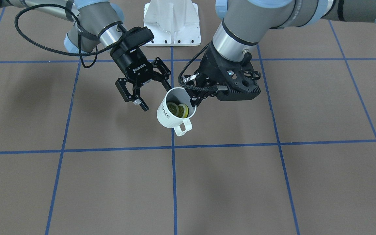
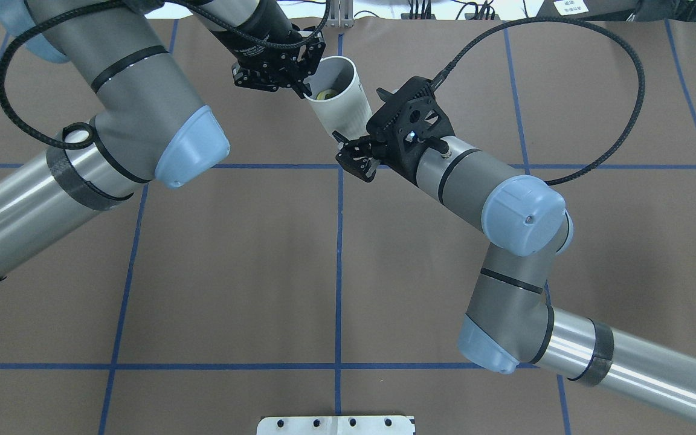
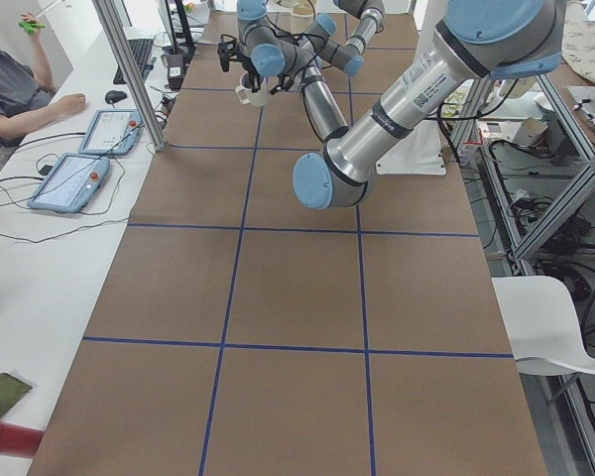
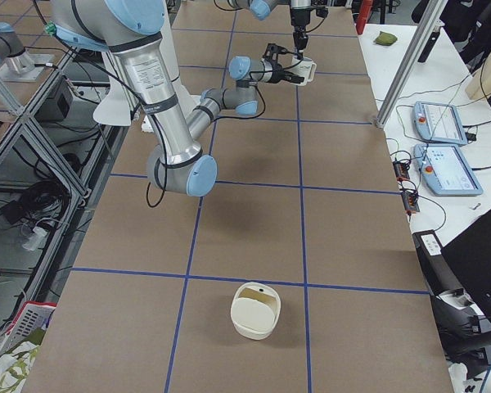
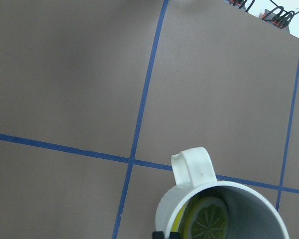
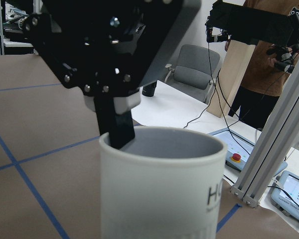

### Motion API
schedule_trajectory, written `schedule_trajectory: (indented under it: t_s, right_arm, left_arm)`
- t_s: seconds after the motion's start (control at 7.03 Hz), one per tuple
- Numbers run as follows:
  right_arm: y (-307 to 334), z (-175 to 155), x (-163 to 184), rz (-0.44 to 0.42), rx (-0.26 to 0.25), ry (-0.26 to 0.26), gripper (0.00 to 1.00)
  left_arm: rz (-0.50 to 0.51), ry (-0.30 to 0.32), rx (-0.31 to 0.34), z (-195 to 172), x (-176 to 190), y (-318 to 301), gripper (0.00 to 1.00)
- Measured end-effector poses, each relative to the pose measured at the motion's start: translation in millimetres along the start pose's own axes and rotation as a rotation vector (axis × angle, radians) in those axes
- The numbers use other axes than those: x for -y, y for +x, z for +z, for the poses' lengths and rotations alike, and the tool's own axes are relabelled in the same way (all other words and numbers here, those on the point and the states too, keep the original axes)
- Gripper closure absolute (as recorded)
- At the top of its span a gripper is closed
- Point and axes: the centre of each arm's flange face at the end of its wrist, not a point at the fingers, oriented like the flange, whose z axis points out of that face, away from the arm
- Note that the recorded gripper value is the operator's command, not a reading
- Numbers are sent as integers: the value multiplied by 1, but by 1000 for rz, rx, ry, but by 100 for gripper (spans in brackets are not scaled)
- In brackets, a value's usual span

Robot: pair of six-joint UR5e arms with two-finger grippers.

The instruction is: Left arm hands cup to right arm to dump lemon

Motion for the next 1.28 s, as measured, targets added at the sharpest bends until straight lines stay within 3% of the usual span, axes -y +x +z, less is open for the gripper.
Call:
schedule_trajectory:
  t_s: [1.28]
  right_arm:
    - [-4,0,-1,0,-1,0,2]
  left_arm:
    - [3,-30,-23,4,-28,15,100]
